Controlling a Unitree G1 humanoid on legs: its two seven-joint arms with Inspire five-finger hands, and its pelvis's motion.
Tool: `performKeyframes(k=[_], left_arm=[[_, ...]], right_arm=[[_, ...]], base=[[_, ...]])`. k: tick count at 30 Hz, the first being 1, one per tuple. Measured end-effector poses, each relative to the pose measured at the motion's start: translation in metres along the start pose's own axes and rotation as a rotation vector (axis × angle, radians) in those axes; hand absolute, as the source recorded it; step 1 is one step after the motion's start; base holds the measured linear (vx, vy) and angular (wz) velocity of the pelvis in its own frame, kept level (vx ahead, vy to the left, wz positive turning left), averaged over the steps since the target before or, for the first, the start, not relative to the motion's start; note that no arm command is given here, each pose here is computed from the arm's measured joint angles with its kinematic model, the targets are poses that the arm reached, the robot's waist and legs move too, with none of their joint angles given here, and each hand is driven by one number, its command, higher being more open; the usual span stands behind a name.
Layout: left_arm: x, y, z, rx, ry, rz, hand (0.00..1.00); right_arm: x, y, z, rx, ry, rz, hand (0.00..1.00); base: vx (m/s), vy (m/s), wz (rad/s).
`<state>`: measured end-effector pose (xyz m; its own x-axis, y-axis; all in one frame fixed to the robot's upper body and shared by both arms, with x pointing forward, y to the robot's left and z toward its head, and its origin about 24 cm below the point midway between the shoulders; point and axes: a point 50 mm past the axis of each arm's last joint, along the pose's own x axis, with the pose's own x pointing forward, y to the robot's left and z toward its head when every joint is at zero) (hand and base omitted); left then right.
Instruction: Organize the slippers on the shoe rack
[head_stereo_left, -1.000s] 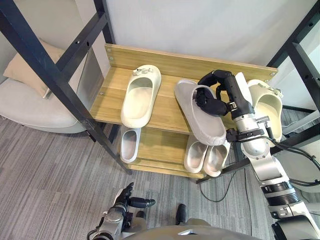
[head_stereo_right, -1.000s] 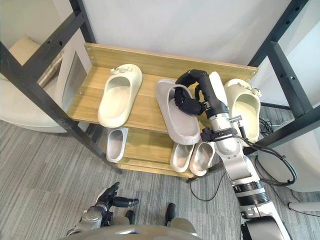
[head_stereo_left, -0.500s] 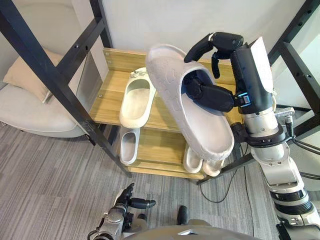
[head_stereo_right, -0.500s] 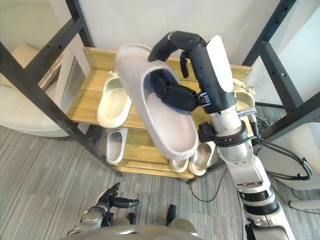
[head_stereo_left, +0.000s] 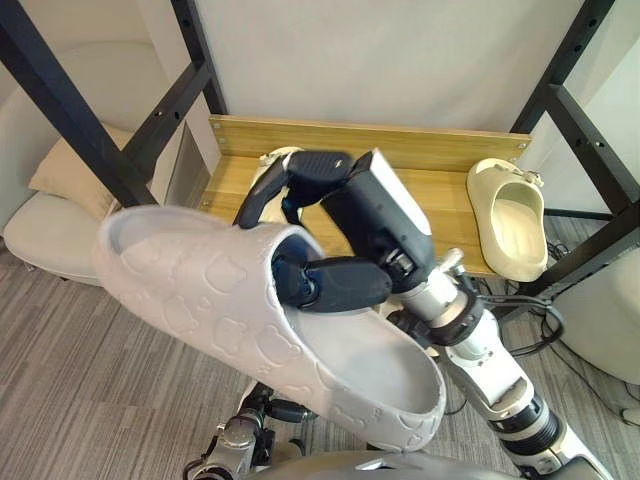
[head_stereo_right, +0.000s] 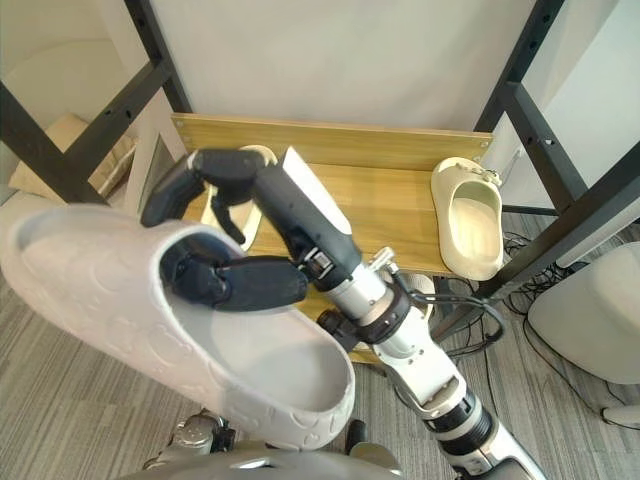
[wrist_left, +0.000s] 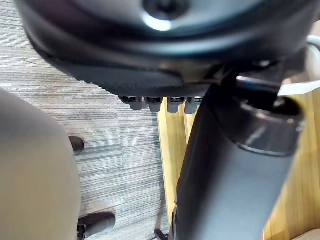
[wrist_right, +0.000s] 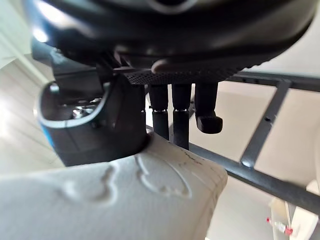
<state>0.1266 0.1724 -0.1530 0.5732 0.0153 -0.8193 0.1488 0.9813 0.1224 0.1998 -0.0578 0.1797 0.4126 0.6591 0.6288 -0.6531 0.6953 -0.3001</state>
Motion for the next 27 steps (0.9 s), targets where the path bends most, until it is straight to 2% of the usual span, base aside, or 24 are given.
performKeyframes(k=[5,10,15,21,27], left_arm=[[0.001,-0.003,0.002,0.003,-0.008,-0.01,1.0],[0.001,-0.005,0.004,0.02,-0.014,-0.017,1.0],[0.003,-0.005,0.008,0.046,-0.025,-0.025,1.0],[0.013,-0.002,0.05,0.074,-0.137,-0.019,1.0],[0.016,0.003,0.084,0.037,-0.245,-0.002,1.0]], right_arm=[[-0.022,0.024,-0.037,0.132,0.225,0.076,0.0],[-0.032,0.028,-0.052,0.143,0.308,0.098,0.0],[-0.056,0.032,-0.077,0.128,0.476,0.15,0.0],[-0.065,0.013,-0.094,-0.009,0.587,0.132,0.0],[-0.061,-0.012,-0.093,-0.18,0.586,0.056,0.0]], base=[[-0.03,-0.007,0.2],[-0.02,-0.024,0.22],[-0.03,-0.019,0.19],[-0.14,-0.013,0.2],[-0.18,-0.036,0.03]])
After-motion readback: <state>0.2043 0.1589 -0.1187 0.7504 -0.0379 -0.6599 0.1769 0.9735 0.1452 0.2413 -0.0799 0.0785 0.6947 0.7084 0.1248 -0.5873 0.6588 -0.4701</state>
